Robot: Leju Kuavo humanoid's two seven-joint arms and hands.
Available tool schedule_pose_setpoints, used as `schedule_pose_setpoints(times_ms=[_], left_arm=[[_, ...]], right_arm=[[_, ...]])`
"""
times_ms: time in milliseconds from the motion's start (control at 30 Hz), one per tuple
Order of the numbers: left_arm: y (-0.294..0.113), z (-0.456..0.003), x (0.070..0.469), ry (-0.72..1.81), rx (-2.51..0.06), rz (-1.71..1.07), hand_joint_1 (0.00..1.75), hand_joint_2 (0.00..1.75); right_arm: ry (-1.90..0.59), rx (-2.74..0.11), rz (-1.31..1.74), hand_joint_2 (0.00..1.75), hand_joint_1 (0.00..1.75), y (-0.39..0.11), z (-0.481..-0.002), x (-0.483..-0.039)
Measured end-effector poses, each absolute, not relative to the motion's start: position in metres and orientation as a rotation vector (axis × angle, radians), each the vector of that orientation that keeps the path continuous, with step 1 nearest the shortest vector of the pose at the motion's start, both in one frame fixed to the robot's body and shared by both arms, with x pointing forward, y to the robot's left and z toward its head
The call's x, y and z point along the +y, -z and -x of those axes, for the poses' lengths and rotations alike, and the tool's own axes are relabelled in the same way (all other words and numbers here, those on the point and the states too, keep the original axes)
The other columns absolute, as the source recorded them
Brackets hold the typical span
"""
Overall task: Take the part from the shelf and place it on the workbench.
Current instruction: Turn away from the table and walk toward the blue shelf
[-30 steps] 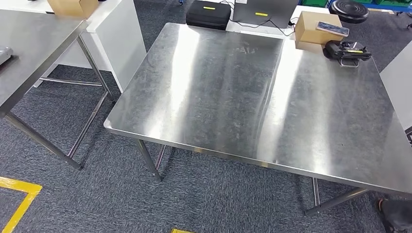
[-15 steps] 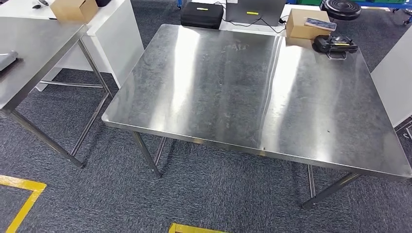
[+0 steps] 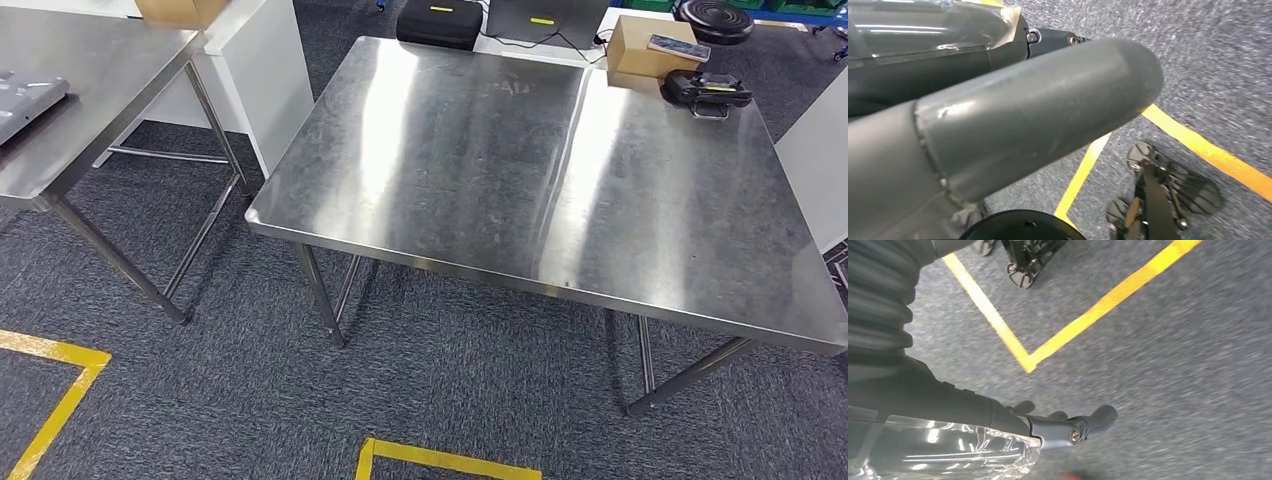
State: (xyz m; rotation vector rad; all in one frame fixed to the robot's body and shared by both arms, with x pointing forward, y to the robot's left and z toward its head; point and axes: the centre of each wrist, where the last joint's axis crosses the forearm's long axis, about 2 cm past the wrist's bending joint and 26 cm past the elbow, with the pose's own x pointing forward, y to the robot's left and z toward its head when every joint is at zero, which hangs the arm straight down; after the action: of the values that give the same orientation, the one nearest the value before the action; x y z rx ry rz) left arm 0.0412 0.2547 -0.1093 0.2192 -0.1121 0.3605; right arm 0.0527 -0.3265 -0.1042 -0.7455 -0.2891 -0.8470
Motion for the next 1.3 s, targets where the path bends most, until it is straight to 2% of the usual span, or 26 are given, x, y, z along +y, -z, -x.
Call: schedule_pose_setpoints(times_ms=[900,1033,1300], left_arm=[[0.110,-0.043,0.269,-0.284,-0.129,-0.213,0.00,0.00],[0.110,-0.043,0.269,-0.286,-0.132,-0.208,0.00,0.00],[0.110,-0.043,0.266,-0.294,-0.133,-0.200,0.00,0.00]], right_arm=[[0.899,-0.206,0.728,1.75,0.00,0.105,-0.051,-0.310],[0.900,-0.203,0.725,0.00,0.00,0.105,-0.050,-0.309],[0.905,-0.215,0.716,0.00,0.00,0.105,-0.053,-0.310]])
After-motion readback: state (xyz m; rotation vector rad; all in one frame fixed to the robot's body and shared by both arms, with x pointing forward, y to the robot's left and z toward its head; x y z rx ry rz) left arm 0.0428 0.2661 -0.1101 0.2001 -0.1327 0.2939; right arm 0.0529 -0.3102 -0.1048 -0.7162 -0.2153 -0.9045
